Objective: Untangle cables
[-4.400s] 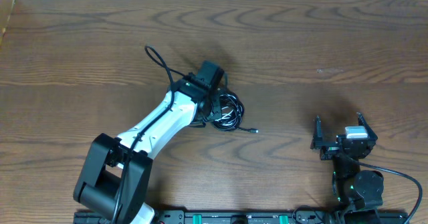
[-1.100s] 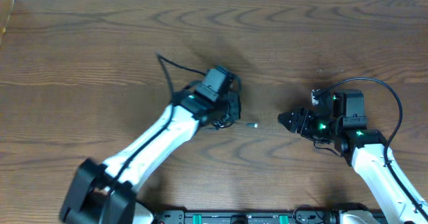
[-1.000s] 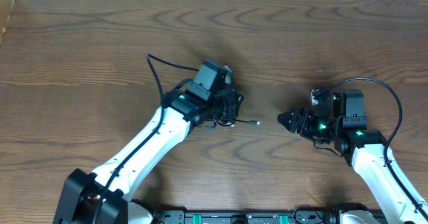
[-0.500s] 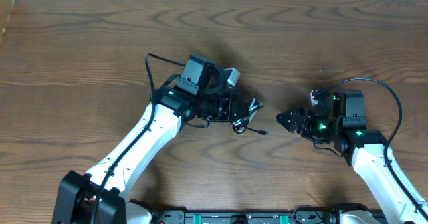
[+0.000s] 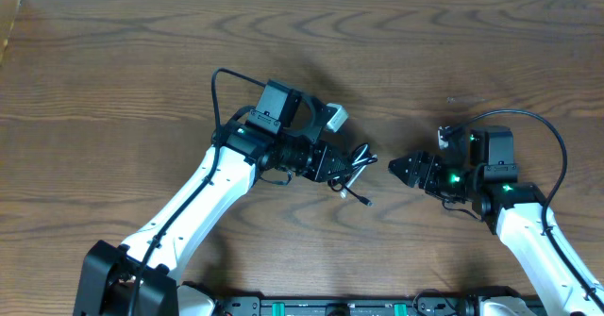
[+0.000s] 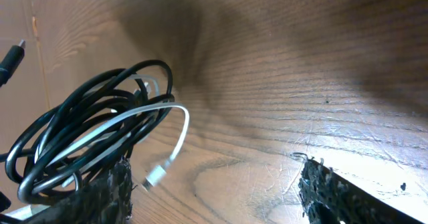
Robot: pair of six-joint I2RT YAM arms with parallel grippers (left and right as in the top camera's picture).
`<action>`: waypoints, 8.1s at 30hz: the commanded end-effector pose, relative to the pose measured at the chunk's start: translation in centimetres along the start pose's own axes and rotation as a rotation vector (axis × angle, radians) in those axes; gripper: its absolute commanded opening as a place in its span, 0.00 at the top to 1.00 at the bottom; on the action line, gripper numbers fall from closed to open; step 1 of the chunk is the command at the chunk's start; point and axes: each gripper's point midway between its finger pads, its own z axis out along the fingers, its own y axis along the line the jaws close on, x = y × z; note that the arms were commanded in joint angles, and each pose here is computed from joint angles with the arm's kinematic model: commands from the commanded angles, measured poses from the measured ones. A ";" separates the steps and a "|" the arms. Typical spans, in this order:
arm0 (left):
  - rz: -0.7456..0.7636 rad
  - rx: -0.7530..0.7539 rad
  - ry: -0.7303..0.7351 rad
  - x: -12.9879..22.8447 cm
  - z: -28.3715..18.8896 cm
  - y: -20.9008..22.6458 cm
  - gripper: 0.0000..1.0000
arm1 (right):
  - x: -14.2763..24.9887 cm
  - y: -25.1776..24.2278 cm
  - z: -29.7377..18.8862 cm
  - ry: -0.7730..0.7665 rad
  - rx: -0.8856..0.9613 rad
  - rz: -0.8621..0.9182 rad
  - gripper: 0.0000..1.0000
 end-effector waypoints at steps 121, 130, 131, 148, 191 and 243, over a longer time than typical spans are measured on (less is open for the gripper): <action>-0.388 -0.447 0.134 5.6 7.4 12.2 0.75 | 3.2 1.8 -0.7 0.165 -0.101 0.118 0.31; -0.368 -0.479 0.054 3.8 7.4 13.0 0.75 | 5.8 1.6 -0.5 0.260 -0.064 0.150 0.38; -0.356 -0.471 0.034 3.2 7.5 12.9 0.75 | 6.4 1.8 -0.4 0.279 -0.063 0.139 0.39; -0.330 -0.449 -0.020 1.7 7.7 12.7 0.75 | 4.9 0.5 1.1 0.155 0.104 0.247 0.51; -0.349 -0.449 -0.023 1.7 7.7 12.7 0.75 | 3.7 2.0 7.4 -0.034 0.198 0.182 0.99; -0.349 -0.449 -0.023 1.7 7.7 12.7 0.75 | 0.6 0.9 1.6 -0.019 0.084 0.223 0.37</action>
